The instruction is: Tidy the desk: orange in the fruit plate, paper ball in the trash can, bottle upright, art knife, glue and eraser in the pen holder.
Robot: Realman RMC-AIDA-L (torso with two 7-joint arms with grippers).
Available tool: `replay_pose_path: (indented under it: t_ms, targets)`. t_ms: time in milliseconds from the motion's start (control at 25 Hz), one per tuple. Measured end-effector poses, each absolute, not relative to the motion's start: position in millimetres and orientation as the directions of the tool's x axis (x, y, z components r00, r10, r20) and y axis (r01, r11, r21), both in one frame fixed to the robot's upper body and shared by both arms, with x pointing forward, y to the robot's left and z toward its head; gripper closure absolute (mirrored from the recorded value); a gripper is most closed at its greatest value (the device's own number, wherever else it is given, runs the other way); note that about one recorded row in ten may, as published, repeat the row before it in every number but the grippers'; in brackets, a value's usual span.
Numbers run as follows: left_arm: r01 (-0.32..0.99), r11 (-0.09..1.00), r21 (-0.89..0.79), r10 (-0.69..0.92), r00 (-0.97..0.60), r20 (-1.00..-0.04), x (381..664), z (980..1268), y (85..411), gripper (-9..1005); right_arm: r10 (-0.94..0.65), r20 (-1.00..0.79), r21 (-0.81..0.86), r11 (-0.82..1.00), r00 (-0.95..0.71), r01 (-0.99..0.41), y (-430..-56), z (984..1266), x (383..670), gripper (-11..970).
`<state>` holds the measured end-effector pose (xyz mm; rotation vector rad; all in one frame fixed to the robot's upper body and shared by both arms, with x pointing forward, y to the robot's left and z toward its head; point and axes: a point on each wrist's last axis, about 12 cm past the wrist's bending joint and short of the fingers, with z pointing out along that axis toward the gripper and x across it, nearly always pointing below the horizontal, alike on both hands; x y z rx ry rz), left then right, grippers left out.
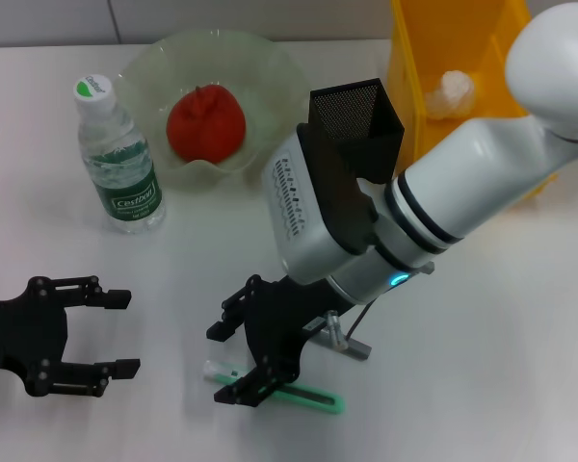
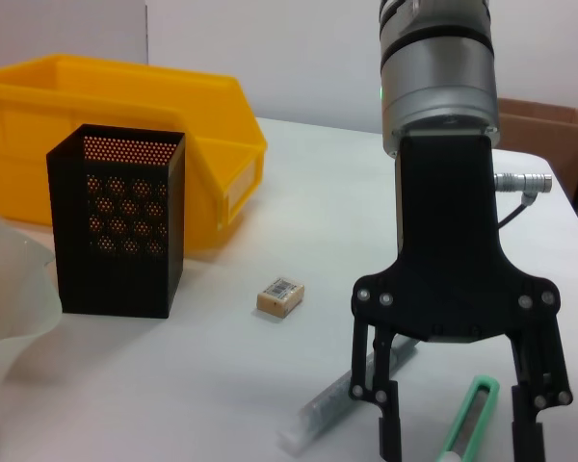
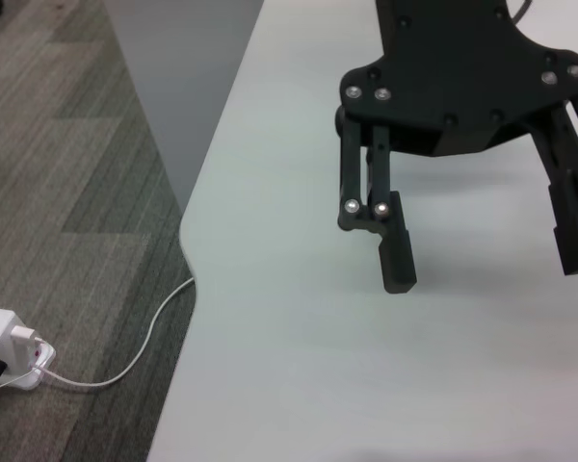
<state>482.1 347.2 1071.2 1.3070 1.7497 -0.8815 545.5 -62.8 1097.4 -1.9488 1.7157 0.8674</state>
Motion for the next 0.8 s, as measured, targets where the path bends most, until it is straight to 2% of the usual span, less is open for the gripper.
replay_pose_path:
  t_ms: [200, 800]
  targets:
    - [0.968, 0.235, -0.081, 0.439, -0.181, -0.880, 482, 1071, 347, 198, -0.747, -0.664, 0.104, -0.136, 0.034, -0.985, -59, 1094, 545, 333]
    - [0.967, 0.240, -0.085, 0.431, -0.185, -0.883, 481, 1072, 348, 198, -0.767, -0.642, 0.101, -0.112, 0.022, -0.989, -51, 1093, 545, 437]
